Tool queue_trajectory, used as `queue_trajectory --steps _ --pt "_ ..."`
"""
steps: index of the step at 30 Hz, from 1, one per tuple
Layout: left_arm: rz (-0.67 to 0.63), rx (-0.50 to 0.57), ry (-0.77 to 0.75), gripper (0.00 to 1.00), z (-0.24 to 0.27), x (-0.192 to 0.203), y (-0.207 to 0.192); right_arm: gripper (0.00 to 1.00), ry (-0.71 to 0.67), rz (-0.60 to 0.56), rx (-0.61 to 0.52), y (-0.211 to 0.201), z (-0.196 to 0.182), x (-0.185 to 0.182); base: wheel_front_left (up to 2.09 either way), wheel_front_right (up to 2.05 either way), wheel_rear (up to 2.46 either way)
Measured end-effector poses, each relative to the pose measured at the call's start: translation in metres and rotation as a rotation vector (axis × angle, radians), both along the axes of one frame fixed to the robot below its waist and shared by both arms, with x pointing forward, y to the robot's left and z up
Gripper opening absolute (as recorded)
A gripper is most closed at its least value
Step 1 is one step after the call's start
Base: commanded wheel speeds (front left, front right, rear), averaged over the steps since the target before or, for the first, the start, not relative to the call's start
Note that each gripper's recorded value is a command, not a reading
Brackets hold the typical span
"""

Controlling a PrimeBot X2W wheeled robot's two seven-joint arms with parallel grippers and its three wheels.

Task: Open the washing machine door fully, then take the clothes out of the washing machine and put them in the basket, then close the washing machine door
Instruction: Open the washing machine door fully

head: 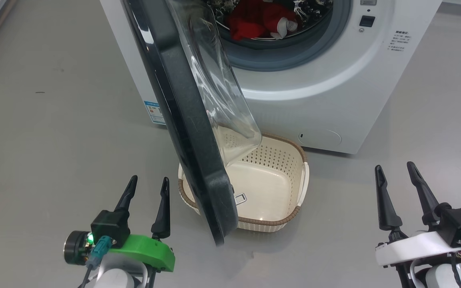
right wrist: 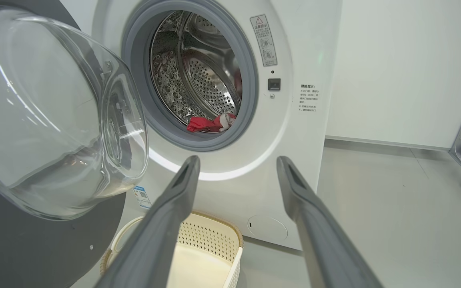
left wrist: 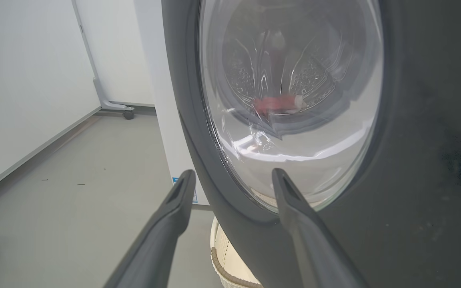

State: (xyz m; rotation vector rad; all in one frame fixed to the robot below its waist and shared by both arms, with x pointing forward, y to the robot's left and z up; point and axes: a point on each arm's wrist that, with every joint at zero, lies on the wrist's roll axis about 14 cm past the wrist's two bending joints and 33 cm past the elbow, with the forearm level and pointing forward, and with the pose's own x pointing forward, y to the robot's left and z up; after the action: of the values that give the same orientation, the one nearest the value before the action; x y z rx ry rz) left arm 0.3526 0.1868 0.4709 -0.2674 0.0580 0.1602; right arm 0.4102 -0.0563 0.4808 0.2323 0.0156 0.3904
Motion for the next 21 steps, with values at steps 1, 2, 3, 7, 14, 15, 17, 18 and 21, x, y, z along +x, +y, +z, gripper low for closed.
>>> queue_trajectory --steps 1,2,3,7,14,15,17,18,21 --pt "0.000 0.000 0.001 1.00 -0.0002 0.0000 0.0001 1.00 0.002 0.001 0.000 0.0009 -0.0007 -0.0008 0.00 0.00 0.00" --pt "0.001 0.000 0.001 1.00 -0.0004 0.0000 0.0002 1.00 0.005 0.000 0.002 0.0017 -0.0013 -0.0014 0.00 0.00 0.00" --pt "0.001 0.000 0.002 1.00 -0.0006 -0.0001 0.0002 1.00 0.005 0.001 0.002 0.0025 -0.0015 -0.0018 0.00 0.00 0.00" --pt "0.001 0.000 0.004 1.00 -0.0011 -0.0002 0.0004 1.00 0.002 0.003 0.003 0.0043 -0.0010 -0.0021 0.00 0.00 0.00" --pt "0.003 0.000 0.007 1.00 -0.0021 -0.0010 0.0008 1.00 0.000 -0.006 -0.002 0.0029 -0.0015 -0.0016 0.00 0.00 0.00" --pt "0.004 0.000 0.008 1.00 -0.0023 -0.0012 0.0010 1.00 0.000 -0.005 -0.002 0.0032 -0.0016 -0.0017 0.00 0.00 0.00" --pt "0.005 0.000 0.009 1.00 -0.0025 -0.0015 0.0013 1.00 0.000 0.001 -0.002 0.0041 -0.0019 -0.0023 0.00 0.00 0.00" --pt "0.005 0.000 0.009 1.00 -0.0026 -0.0016 0.0014 1.00 0.002 0.001 -0.002 0.0043 -0.0025 -0.0025 0.00 0.00 0.00" --pt "0.006 0.000 0.009 1.00 -0.0027 -0.0019 0.0018 1.00 0.004 0.009 -0.004 0.0056 -0.0036 -0.0040 0.00 0.00 0.00"
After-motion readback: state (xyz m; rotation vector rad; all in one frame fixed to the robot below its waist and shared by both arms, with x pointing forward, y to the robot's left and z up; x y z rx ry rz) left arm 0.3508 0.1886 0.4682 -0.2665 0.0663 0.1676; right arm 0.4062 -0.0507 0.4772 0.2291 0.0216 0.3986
